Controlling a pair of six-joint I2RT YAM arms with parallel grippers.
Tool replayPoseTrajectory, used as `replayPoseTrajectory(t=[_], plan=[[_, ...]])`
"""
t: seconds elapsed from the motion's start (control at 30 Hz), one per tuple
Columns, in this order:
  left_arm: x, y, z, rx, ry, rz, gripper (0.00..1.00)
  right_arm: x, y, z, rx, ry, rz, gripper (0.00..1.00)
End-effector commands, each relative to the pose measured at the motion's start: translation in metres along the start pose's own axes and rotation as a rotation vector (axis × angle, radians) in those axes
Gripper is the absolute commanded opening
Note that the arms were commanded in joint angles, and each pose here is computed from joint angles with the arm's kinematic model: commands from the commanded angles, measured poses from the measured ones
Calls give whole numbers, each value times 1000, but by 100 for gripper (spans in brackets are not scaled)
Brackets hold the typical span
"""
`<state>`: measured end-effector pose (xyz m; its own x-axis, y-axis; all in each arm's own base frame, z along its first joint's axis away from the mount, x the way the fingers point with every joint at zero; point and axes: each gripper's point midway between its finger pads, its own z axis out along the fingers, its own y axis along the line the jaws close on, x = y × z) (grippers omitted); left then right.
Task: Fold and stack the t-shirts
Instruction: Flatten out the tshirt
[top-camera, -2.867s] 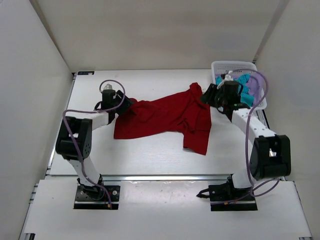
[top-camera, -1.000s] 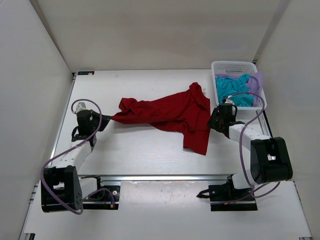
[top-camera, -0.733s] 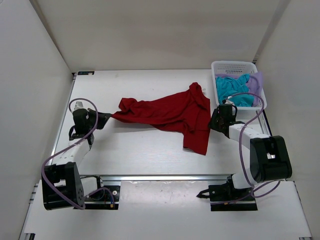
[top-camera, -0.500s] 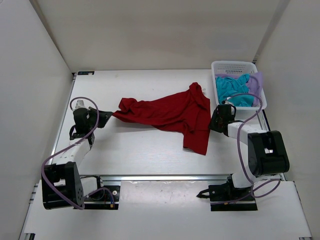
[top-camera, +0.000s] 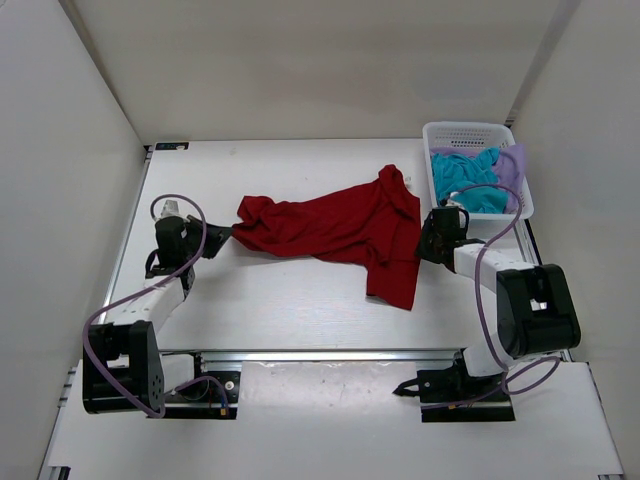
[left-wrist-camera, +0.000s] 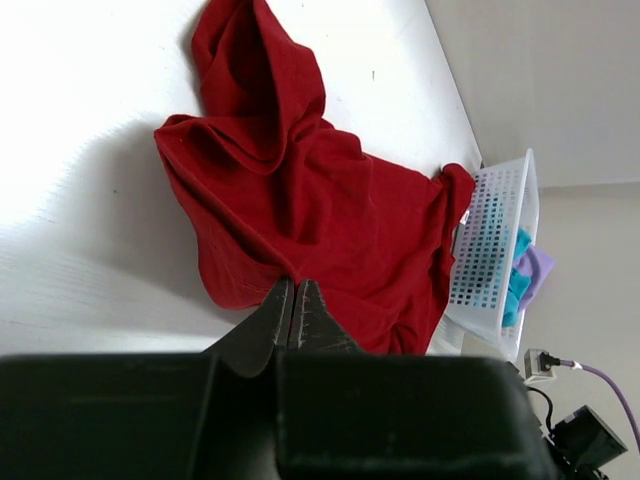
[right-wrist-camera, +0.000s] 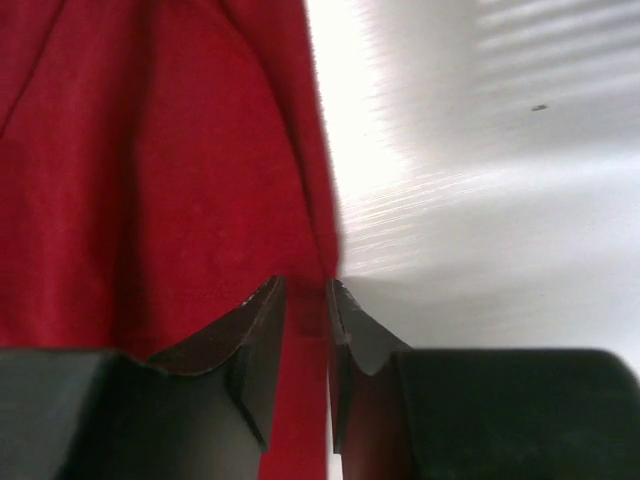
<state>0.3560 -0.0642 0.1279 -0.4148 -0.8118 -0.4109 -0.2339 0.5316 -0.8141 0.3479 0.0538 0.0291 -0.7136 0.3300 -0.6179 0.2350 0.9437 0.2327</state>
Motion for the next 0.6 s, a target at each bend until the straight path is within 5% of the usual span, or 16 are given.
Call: replayPoseTrajectory(t=[0.0, 0.57], plan=[[0, 1, 0, 0, -12, 19, 0, -11, 7, -8, -17, -43, -8, 20], [1, 3, -1, -4, -17, 25, 0, 3, 2, -2, -3, 3, -4, 18]])
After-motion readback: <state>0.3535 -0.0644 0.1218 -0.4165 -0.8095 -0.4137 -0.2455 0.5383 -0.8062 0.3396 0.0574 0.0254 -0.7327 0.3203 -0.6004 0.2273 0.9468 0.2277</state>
